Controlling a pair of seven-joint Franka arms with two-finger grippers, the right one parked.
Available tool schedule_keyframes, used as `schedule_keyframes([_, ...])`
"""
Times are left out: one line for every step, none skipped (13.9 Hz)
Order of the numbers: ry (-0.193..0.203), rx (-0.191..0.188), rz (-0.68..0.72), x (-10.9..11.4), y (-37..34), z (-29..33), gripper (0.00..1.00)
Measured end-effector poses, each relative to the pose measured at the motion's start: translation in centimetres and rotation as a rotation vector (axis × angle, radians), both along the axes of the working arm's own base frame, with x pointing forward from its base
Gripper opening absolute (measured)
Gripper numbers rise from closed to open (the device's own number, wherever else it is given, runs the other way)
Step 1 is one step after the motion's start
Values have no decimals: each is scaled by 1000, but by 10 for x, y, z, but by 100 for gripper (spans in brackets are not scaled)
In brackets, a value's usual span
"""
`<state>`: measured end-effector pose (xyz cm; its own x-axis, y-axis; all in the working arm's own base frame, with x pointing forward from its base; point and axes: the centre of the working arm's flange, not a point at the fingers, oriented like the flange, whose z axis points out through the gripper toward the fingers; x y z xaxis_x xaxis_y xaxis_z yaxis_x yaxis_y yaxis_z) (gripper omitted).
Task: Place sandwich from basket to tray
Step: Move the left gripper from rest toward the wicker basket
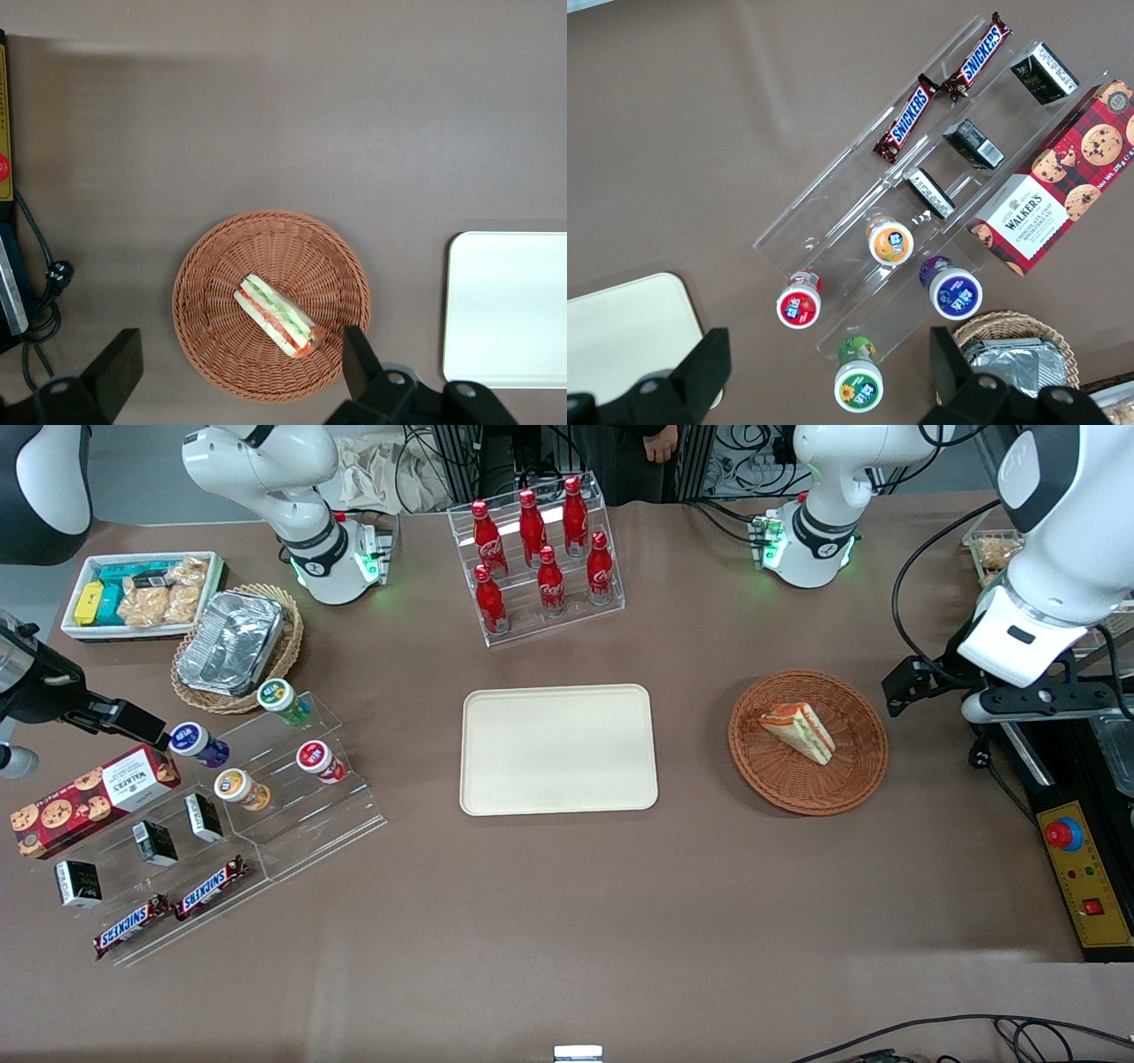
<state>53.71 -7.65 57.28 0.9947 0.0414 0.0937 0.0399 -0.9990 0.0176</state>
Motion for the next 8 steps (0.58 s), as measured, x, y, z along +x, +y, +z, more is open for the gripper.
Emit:
schedule_keyframes([-1, 0, 0, 0, 0, 1, 100])
schedule_keyframes([-3, 0, 0, -1, 0, 2, 100])
schedule_keyframes([-4, 0, 0, -1, 0, 3, 100])
schedule_keyframes([-6, 0, 1, -2, 0, 4, 100])
schedule_keyframes([-6, 0, 2, -2, 1, 4, 100])
schedule_keyframes([-5, 0, 3, -3, 2, 5, 100])
schedule_keyframes([-2, 1, 3, -3, 2, 5, 100])
schedule_keyframes([8, 2, 4, -5, 2, 4, 100])
